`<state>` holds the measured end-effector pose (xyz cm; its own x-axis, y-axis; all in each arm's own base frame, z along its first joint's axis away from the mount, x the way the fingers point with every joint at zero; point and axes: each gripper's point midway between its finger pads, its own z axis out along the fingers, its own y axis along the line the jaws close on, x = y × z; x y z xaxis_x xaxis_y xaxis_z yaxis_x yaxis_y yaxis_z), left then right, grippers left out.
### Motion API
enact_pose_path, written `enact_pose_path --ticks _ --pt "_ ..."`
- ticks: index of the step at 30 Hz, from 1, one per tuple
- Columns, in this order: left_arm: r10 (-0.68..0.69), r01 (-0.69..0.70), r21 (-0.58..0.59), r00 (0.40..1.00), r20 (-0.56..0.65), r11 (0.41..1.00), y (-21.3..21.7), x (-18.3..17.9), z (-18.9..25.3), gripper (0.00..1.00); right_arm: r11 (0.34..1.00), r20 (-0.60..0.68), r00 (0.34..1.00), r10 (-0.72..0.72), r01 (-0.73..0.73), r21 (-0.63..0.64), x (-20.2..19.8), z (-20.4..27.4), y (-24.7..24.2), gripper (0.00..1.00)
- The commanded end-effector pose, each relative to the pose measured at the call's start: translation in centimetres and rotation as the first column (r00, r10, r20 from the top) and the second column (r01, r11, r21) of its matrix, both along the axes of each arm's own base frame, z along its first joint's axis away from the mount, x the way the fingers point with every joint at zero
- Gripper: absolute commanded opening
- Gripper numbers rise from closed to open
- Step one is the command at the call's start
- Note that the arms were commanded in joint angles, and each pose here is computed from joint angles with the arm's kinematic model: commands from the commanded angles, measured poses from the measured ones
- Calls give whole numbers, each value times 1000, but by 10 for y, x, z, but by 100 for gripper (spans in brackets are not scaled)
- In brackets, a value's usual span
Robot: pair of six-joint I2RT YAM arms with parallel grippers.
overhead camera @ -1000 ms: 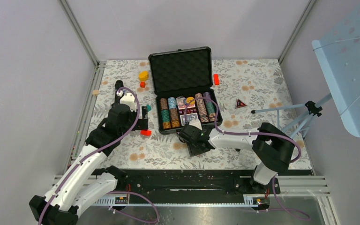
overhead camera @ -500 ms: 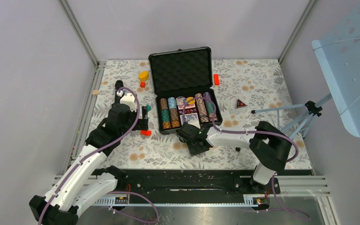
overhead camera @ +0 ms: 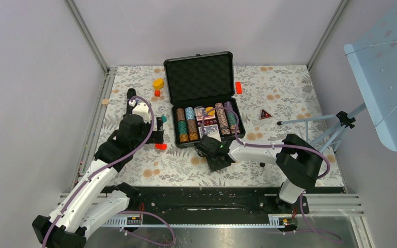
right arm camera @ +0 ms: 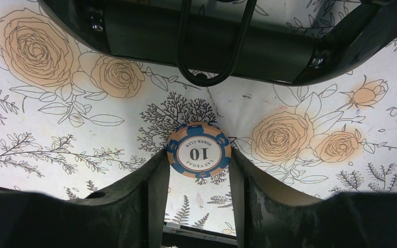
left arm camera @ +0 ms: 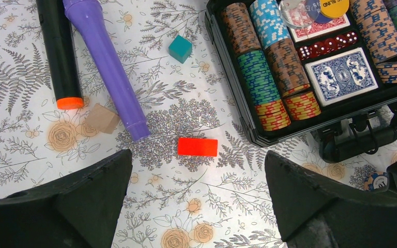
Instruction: Pack up texas hold em set
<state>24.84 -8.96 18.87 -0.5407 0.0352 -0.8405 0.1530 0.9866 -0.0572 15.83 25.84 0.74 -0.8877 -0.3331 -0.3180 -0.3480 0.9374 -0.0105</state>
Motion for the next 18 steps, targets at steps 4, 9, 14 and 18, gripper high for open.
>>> enact_pose_path --ticks 4,9,14,18 --pt "-19 21 -58 999 34 998 -10 5 13 99 998 -65 998 3 -7 -60 -16 -7 -16 0" --pt "-22 24 -67 999 37 997 -11 4 15 99 999 -41 999 5 -6 -45 -10 3 -12 0" --pt "-23 26 -78 999 38 997 -12 3 17 99 999 -34 999 7 -8 -34 -9 10 -11 0" --pt "-26 30 -94 999 42 995 -14 3 19 99 1000 -25 1000 5 -6 -22 -7 15 -11 0"
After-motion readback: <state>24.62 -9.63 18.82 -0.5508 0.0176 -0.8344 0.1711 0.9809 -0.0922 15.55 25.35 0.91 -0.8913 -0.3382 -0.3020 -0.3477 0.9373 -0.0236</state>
